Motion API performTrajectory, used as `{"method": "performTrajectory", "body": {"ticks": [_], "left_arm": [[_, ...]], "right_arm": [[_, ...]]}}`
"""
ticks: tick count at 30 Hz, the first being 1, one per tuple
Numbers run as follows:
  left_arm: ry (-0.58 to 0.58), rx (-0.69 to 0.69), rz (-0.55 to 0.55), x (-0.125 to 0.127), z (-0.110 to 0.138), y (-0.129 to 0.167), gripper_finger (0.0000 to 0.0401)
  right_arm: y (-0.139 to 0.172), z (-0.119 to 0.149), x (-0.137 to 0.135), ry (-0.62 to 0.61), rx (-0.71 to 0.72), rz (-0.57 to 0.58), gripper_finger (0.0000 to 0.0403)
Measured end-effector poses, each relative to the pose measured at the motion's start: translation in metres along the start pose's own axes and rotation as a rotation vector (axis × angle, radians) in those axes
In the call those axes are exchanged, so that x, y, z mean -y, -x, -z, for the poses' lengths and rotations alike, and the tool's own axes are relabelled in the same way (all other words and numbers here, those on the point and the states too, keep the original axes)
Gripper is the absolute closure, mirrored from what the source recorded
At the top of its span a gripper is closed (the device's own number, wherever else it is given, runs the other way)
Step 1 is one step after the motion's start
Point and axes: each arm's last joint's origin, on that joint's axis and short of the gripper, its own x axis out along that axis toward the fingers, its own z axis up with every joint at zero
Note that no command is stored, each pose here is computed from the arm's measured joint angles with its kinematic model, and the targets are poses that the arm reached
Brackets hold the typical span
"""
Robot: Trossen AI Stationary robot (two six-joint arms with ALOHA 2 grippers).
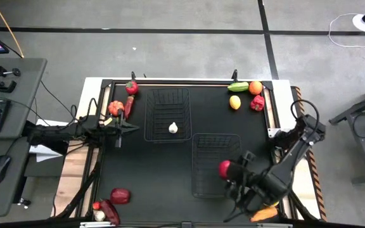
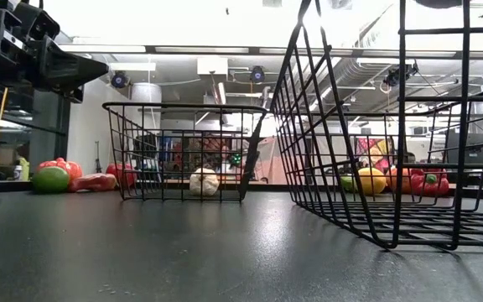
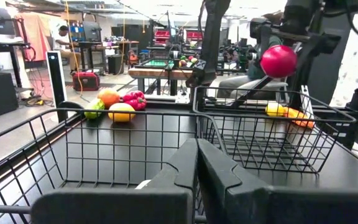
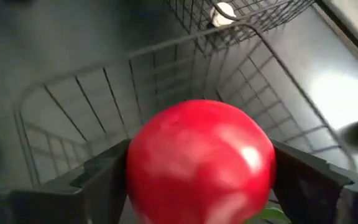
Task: Sort produce into baskets
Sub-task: Put the bottom right red tomato into the bottom black wire basket, then put the top yellow lemon into the bottom black wire basket
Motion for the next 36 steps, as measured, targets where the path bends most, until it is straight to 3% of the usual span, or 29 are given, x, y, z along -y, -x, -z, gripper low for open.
{"method": "performTrajectory", "body": {"ticks": [8, 14, 21, 27, 30, 33, 36], "left_arm": [[0.000, 0.000, 0.000, 0.000, 0.000, 0.000, 0.0401], [0.000, 0.000, 0.000, 0.000, 0.000, 0.000, 0.0401], [0.000, 0.000, 0.000, 0.000, 0.000, 0.000, 0.0401], [0.000, 0.000, 0.000, 0.000, 0.000, 0.000, 0.0401], [0.000, 0.000, 0.000, 0.000, 0.000, 0.000, 0.0401], [0.000, 0.001, 0.000, 0.000, 0.000, 0.000, 0.0401], [0.000, 0.002, 0.000, 0.000, 0.000, 0.000, 0.0401]], "right_arm": [[-0.012, -0.014, 0.001, -0.085, -0.007, -0.015, 0.0057], [-0.021, -0.022, 0.000, 0.003, -0.141, -0.105, 0.0054], [-0.045, -0.042, 0.010, -0.097, -0.233, -0.109, 0.0008], [-0.060, -0.073, 0.033, -0.290, -0.271, -0.139, 0.0031], [-0.058, -0.092, 0.046, -0.322, -0.281, -0.177, 0.0033], [-0.059, -0.110, 0.068, -0.337, -0.243, -0.071, 0.0033], [-0.064, -0.120, 0.103, -0.423, -0.226, 0.158, 0.0033]]}}
